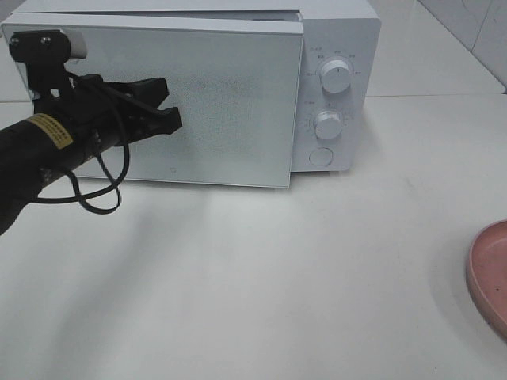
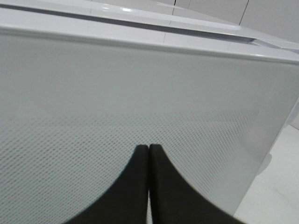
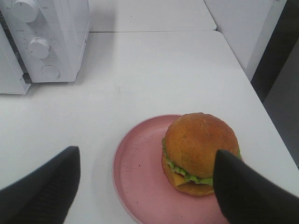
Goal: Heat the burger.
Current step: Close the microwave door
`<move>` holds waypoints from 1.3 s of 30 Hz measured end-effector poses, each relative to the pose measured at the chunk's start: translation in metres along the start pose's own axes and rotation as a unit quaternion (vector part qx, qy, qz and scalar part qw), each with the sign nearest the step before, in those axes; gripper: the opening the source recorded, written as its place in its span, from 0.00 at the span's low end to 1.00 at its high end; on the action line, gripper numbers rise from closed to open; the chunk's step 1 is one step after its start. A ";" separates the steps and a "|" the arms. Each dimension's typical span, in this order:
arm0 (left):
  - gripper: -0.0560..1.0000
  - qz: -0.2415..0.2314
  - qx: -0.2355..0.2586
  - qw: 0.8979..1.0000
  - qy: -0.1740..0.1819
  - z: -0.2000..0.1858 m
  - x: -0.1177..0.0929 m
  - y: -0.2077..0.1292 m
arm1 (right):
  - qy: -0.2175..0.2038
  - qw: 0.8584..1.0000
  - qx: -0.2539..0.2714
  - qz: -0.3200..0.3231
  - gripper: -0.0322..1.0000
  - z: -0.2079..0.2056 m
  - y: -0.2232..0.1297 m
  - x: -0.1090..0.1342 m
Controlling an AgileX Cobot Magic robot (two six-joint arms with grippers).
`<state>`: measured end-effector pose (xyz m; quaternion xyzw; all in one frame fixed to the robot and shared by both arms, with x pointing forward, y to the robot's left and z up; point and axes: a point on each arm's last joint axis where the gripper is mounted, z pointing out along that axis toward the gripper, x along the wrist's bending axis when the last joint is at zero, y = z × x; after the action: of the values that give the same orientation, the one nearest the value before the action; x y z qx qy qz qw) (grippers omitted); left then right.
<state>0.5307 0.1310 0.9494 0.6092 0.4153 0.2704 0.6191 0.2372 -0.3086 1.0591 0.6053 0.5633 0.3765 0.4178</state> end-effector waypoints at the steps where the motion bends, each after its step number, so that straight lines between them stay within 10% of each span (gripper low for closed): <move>1: 0.05 0.000 0.003 1.000 -0.003 0.008 -0.004 0.001 | 0.000 1.000 0.000 0.000 0.75 0.000 0.000 0.000; 39: 0.05 0.037 0.047 0.997 -0.053 0.076 -0.038 0.002 | 0.000 1.000 0.000 0.000 0.75 0.000 0.000 0.000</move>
<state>0.5762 0.0592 0.9512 0.6662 0.3715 0.2401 0.6004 0.2370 -0.3085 1.0591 0.6052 0.5631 0.3772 0.4177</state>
